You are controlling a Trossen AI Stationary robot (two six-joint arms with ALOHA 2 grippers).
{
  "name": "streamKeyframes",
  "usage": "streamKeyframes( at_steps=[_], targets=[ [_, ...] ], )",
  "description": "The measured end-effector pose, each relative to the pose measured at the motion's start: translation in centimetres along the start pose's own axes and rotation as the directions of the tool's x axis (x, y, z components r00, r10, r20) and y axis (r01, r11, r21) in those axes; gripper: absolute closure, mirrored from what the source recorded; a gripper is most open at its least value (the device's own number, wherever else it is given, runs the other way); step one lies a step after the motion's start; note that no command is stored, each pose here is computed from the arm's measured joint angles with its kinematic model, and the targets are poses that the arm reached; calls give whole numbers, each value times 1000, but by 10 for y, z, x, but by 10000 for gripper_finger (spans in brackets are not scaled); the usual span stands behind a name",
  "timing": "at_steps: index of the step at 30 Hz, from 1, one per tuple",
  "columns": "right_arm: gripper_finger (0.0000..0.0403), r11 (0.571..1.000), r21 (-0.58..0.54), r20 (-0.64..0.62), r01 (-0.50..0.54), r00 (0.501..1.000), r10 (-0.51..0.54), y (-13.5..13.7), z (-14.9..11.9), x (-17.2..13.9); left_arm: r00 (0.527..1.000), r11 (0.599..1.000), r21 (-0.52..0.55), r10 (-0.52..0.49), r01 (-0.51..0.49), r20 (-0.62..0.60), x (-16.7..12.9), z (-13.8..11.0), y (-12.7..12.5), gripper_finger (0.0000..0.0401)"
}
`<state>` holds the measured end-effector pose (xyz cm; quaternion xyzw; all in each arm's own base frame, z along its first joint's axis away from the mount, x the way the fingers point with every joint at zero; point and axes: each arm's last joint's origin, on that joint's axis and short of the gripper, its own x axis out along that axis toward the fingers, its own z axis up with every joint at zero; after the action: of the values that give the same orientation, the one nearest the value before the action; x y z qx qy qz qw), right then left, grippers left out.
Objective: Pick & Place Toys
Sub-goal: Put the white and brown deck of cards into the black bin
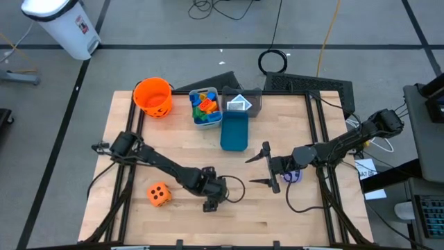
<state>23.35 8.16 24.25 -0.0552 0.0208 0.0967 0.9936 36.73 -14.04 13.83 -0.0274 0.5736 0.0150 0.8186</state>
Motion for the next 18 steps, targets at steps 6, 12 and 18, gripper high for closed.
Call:
streamKeyframes(
  at_steps=[6,12,18],
  targets=[
    [90,1000,7,0,-1,1000,1,0,0,0,1000,1000,-25,5,-5,-1,0,1,4,2],
    [90,1000,8,0,-3,1000,3,0,0,0,1000,1000,26,6,-6,-2,0,1,4,60],
    [90,998,61,-53,-11,998,14,1,-5,0,999,998,58,2,0,-38,0,-2,5,220]
  ],
)
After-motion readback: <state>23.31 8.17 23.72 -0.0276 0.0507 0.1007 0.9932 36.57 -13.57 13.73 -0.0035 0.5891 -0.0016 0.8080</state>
